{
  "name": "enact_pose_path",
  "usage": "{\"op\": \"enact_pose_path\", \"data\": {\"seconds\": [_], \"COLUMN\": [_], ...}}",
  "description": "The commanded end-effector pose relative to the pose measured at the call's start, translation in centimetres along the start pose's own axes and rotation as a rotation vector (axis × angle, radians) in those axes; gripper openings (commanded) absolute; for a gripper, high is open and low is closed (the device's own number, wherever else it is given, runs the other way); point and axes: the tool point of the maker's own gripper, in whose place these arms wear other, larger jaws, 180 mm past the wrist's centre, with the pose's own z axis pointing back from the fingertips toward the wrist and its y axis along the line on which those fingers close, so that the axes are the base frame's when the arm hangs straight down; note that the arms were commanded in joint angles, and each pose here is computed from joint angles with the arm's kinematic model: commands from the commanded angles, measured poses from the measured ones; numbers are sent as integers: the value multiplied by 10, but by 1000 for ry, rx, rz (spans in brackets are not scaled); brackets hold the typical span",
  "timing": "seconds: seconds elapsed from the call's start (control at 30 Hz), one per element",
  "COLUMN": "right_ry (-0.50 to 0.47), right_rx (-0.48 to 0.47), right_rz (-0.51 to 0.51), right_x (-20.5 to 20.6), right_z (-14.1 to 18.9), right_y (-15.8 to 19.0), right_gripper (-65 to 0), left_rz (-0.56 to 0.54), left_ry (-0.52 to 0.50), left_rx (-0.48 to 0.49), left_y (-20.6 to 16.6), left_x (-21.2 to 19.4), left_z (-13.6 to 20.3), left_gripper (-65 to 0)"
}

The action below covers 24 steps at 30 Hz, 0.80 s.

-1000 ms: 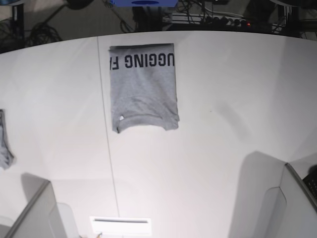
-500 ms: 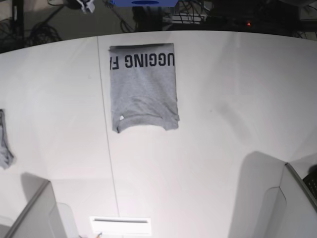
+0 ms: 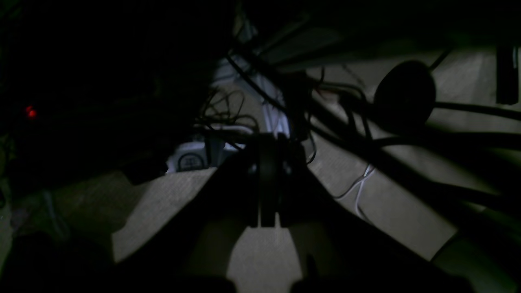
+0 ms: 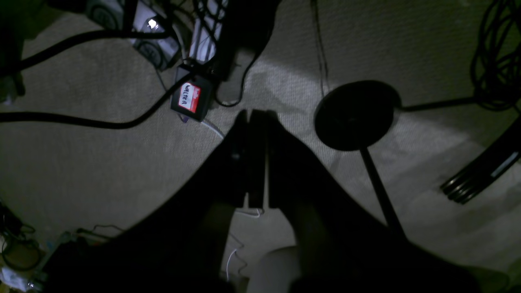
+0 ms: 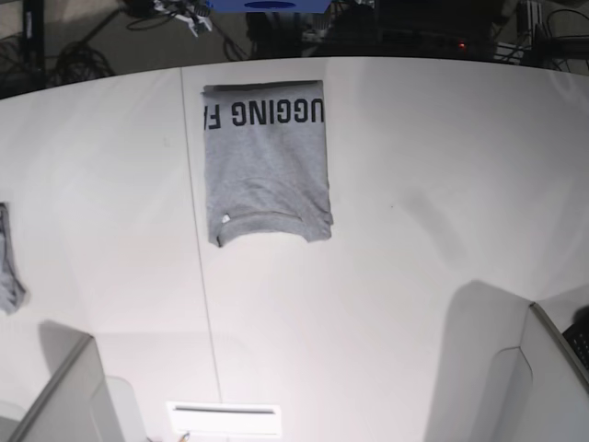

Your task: Fold the T-shirt properly

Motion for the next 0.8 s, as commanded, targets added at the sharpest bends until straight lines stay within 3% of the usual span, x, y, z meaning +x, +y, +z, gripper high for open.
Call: {"op": "enact_pose_path", "data": {"seconds": [0.0, 0.47, 0.77], "right_ry": [0, -6, -35], "right_rx": [2, 2, 14], "right_rz": [-2, -4, -5], "right_x": [0, 4, 22], "right_z": [0, -1, -5], "right_y": [1, 1, 9], "right_gripper": [-650, -650, -650], "left_rz": [-6, -14, -24], "left_ry": [-15, -32, -78], "left_rx": [8, 20, 26], "left_y": [6, 14, 20], "left_x": [3, 9, 37], "left_z": [1, 0, -11], "left_gripper": [-650, -650, -650]}}
